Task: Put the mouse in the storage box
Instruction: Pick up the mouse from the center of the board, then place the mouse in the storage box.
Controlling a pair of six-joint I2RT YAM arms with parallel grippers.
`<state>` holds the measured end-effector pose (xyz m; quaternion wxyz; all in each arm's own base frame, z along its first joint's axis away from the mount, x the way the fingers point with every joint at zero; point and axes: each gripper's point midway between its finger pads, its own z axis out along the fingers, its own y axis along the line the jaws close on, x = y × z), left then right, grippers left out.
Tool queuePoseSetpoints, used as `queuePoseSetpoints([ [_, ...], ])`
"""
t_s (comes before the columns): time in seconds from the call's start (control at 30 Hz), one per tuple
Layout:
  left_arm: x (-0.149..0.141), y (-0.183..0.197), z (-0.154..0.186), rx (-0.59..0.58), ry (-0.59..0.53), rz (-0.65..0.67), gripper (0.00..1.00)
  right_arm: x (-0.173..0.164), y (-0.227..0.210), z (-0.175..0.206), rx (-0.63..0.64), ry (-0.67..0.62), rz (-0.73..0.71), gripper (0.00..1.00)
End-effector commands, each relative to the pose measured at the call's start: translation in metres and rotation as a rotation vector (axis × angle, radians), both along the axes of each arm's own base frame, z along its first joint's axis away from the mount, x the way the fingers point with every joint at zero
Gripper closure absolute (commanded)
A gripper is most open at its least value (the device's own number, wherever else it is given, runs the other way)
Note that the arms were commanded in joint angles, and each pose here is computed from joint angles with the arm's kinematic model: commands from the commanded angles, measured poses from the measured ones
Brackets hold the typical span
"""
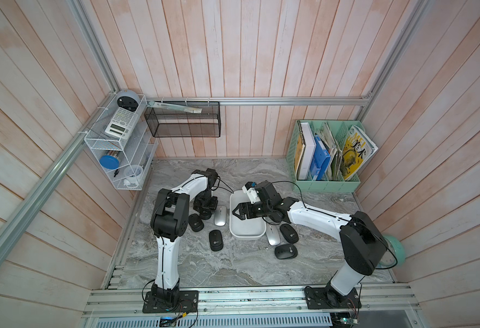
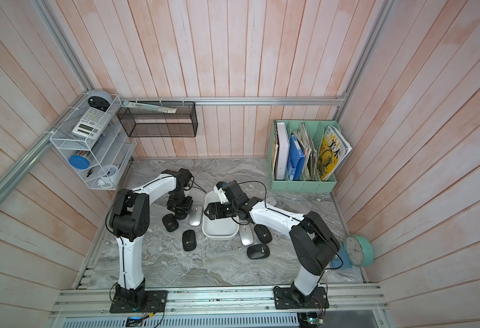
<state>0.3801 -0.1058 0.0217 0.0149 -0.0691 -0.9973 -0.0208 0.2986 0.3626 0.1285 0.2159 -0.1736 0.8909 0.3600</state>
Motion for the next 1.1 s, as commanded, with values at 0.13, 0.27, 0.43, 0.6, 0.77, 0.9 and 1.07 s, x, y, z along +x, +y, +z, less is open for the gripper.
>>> queuePoseSetpoints([
  [0.13, 0.011, 0.003, 0.035, -0.005, -0.109, 0.067, 0.6, 0.009, 0.004, 0.015, 0.027, -0.037, 0.019, 0.18],
  [0.27, 0.01, 0.005, 0.052, -0.002, -0.131, 0.085, 0.6, 0.006, 0.003, 0.018, 0.028, -0.035, 0.023, 0.18],
  [0.43, 0.004, 0.003, 0.08, -0.023, -0.187, 0.118, 0.6, 0.007, -0.006, 0.023, 0.033, -0.057, 0.004, 0.18],
  [0.6, -0.01, -0.018, 0.107, -0.11, -0.235, 0.13, 0.6, 0.012, -0.03, 0.025, -0.002, -0.074, -0.019, 0.18],
  [0.77, -0.022, -0.072, 0.123, -0.256, -0.239, 0.094, 0.6, 0.019, -0.071, 0.033, 0.012, -0.076, -0.099, 0.17],
  [0.9, -0.025, -0.12, 0.126, -0.34, -0.234, 0.055, 0.61, 0.019, -0.12, 0.029, -0.037, -0.071, -0.218, 0.17],
  [1.07, -0.027, -0.162, 0.12, -0.357, -0.21, 0.001, 0.6, 0.007, -0.163, 0.022, -0.073, -0.07, -0.324, 0.17],
])
